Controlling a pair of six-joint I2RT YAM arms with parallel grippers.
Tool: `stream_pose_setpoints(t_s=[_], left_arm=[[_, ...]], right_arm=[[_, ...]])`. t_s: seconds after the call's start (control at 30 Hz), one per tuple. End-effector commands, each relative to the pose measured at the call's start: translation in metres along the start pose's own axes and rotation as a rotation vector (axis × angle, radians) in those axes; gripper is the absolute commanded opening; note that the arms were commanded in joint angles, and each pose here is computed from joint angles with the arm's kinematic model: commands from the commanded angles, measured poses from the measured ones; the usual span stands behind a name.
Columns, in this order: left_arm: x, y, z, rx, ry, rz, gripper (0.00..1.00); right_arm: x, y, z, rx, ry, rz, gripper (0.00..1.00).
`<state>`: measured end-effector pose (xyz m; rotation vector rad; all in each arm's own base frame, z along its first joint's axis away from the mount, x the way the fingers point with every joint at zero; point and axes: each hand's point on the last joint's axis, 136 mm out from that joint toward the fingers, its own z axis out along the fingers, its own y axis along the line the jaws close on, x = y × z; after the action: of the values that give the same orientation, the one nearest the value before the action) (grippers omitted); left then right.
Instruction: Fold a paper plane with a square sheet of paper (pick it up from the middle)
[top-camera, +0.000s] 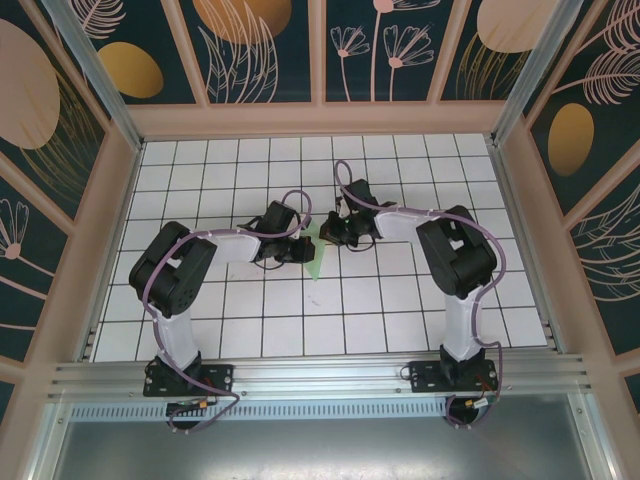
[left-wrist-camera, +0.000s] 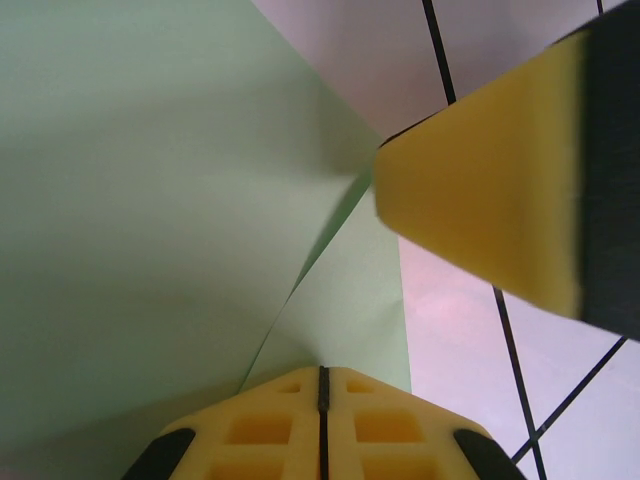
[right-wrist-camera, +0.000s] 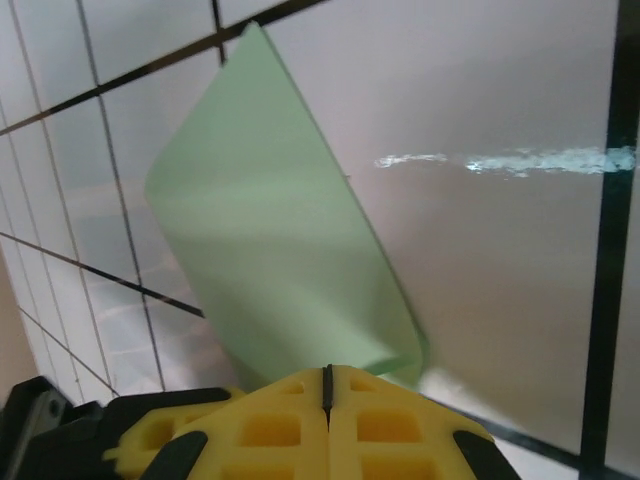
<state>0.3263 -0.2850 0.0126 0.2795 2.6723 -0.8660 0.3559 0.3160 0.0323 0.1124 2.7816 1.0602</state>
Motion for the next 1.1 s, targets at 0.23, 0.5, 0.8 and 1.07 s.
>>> stream_pose_setpoints(t_s=[0.23,0.5,0.8,1.07], left_arm=[[0.047,0.048,0.013,-0.161,0.126,-0.068,0.1],[0.052,0.054,0.013,-0.178,0.134,-0.07,0.08],[0.05,0.053,0.013,-0.18,0.121,-0.082,0.09],[0.045,0.049,0.013,-0.163,0.104,-0.103,0.1]], right_arm=[[-0.009,-0.033,0.016,0.135,-0.012,0.024,0.02],[-0.026,-0.042,0.015,0.13,-0.03,0.054,0.02],[-0.053,-0.017,-0.002,0.044,-0.07,0.032,0.04],[-0.017,0.007,-0.022,-0.052,-0.035,0.01,0.04]])
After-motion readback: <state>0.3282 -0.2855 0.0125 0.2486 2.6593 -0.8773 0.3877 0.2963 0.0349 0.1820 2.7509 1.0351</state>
